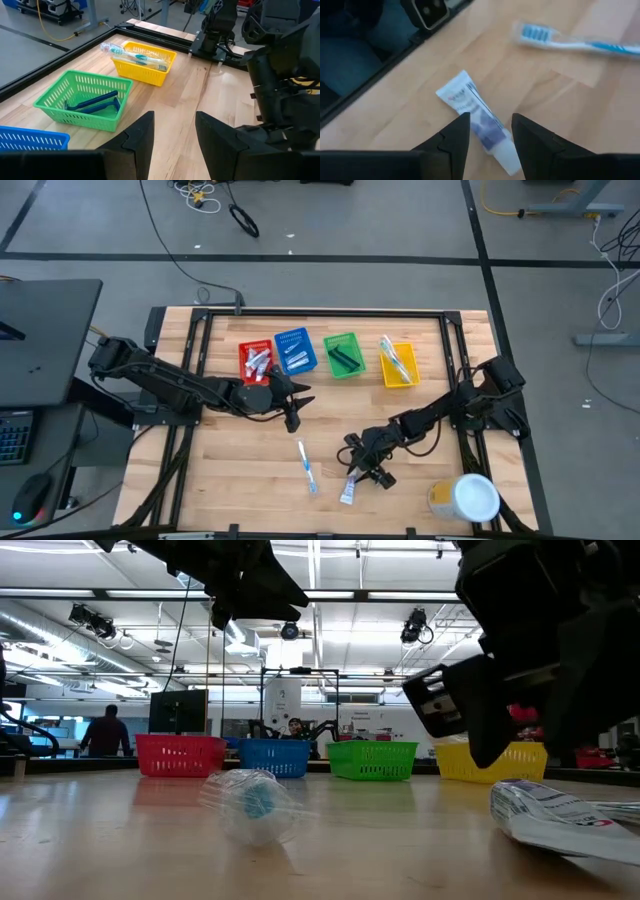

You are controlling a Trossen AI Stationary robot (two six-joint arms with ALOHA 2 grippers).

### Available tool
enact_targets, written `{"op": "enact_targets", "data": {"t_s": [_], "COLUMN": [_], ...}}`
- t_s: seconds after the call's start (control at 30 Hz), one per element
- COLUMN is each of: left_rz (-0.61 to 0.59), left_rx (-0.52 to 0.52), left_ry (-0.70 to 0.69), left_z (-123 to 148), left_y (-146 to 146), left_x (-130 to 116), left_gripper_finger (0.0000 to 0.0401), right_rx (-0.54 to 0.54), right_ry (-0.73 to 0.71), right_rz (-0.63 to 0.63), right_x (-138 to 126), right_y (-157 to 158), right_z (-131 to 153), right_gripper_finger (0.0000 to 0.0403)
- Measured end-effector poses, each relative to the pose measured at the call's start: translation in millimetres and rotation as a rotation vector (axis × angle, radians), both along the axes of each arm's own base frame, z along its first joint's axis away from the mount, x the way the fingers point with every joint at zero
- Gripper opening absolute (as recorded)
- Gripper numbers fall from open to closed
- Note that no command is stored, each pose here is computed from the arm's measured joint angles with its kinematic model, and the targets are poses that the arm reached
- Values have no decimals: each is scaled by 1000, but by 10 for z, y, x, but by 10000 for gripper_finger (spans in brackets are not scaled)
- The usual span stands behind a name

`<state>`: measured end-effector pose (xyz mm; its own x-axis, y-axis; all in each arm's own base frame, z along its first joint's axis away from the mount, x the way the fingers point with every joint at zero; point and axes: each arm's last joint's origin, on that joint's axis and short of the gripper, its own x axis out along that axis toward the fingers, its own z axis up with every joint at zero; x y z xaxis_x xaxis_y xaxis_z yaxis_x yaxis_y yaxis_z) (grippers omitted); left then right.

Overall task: Pick & Place Travel size toiletries
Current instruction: Put the toothpaste into the red bin

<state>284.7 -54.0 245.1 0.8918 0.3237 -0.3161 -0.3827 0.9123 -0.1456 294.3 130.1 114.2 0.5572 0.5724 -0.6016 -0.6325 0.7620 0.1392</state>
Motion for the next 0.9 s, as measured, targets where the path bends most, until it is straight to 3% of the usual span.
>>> {"op": "enact_targets", "data": {"t_s": [0.5, 0.9], "left_rz": [1, -2], "left_rx": [0, 1], "left_ry": [0, 1], "left_z": [0, -1], "left_y": [0, -1], "left_x": [0, 0], "left_gripper_finger": [153, 153], "right_rx": [-85, -123], "right_ry": [-31, 2], "right_rz": [36, 64], "right_x": [33, 42], "right_y": [24, 33], "right_z": [3, -201], "right_gripper_finger": [156, 156]}}
